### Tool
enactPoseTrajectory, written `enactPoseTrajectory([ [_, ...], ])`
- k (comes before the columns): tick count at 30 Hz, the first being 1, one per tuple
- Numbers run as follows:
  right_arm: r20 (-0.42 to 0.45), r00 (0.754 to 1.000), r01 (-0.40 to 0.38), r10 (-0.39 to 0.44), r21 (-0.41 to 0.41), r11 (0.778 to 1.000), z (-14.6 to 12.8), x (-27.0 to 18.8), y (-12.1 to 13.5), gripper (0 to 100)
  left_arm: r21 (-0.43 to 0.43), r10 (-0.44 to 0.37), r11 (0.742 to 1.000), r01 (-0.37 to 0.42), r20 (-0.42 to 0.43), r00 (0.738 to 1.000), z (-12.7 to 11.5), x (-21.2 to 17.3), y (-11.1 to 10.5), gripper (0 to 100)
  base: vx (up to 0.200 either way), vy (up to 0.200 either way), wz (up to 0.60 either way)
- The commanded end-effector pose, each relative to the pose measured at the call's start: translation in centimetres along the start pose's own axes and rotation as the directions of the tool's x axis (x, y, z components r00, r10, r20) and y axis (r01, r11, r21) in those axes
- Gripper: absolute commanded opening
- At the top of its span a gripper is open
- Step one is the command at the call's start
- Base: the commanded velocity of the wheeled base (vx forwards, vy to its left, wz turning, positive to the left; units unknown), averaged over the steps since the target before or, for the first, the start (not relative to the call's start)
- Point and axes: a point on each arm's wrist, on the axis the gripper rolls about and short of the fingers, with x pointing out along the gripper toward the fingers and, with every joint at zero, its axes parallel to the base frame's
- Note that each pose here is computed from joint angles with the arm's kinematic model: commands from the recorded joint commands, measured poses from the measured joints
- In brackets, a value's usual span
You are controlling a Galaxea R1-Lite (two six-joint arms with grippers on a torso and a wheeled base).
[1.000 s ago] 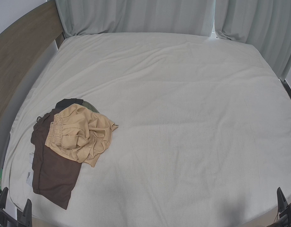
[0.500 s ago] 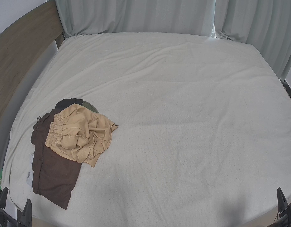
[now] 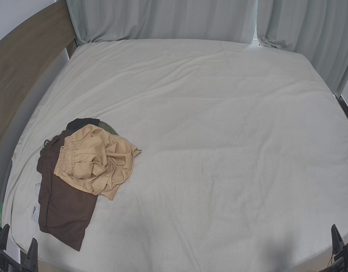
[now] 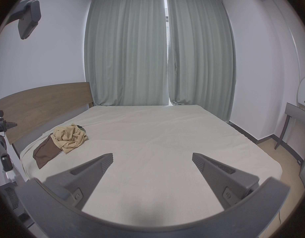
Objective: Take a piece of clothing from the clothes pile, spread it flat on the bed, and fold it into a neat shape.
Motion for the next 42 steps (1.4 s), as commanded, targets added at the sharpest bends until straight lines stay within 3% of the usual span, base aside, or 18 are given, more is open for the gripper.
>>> enactPoseTrajectory([
  [1, -0.001, 1.0, 0.001, -0.001, 0.0, 1.0, -0.5, 0.0, 0.0, 100, 0.0, 0.003, 1.0, -0.003, 0.012, 1.0, -0.4, 0.0, 0.0, 100, 0.0, 0.0, 0.0],
  [3, -0.001, 1.0, 0.001, -0.001, 0.001, 1.0, -0.5, 0.0, 0.0, 100, -0.015, 0.002, 1.0, 0.0, 0.133, 0.991, 1.8, -0.5, 0.0, 100, 0.0, 0.0, 0.0],
  [5, -0.003, 1.0, -0.001, 0.001, 0.0, 1.0, -0.5, 0.0, 0.0, 100, -0.013, -0.001, 1.0, 0.003, 0.172, 0.985, 3.1, -0.8, 0.0, 100, 0.0, 0.0, 0.0],
  [11, -0.001, 1.0, -0.001, 0.001, 0.001, 1.0, -0.5, 0.0, 0.0, 100, -0.035, -0.055, 0.998, 0.059, 0.121, 0.991, 3.6, -0.4, -0.1, 100, 0.0, 0.0, 0.0],
  [15, -0.001, 1.0, -0.001, 0.001, 0.0, 1.0, -0.5, 0.0, 0.0, 100, -0.113, -0.073, 0.99, 0.086, 0.111, 0.991, 5.5, 0.0, -0.1, 100, 0.0, 0.0, 0.0],
  [21, -0.001, 1.0, -0.002, 0.002, 0.0, 1.0, -0.5, 0.0, 0.0, 100, -0.127, -0.155, 0.978, 0.163, 0.065, 0.986, 7.5, 1.0, -0.2, 100, 0.0, 0.0, 0.0],
  [26, -0.001, 1.0, -0.004, 0.004, 0.0, 1.0, -0.5, 0.0, 0.0, 100, -0.167, -0.265, 0.95, 0.263, 0.012, 0.964, 7.8, 1.9, -0.4, 100, 0.0, 0.0, 0.0],
  [28, -0.001, 1.0, -0.004, 0.004, 0.0, 1.0, -0.5, 0.0, 0.0, 100, -0.246, -0.31, 0.922, 0.3, -0.003, 0.951, 8.3, 2.3, -0.5, 100, 0.0, 0.0, 0.0],
  [33, -0.001, 1.0, -0.004, 0.004, 0.0, 1.0, -0.5, 0.0, 0.0, 100, -0.31, -0.355, 0.892, 0.329, -0.032, 0.934, 9.1, 3.2, -0.7, 100, 0.0, 0.0, 0.0],
  [42, -0.001, 1.0, -0.005, 0.005, 0.0, 1.0, -0.5, 0.0, 0.0, 100, -0.333, -0.353, 0.894, 0.3, -0.11, 0.929, 10.6, 6.0, -1.0, 100, 0.0, 0.0, 0.0],
])
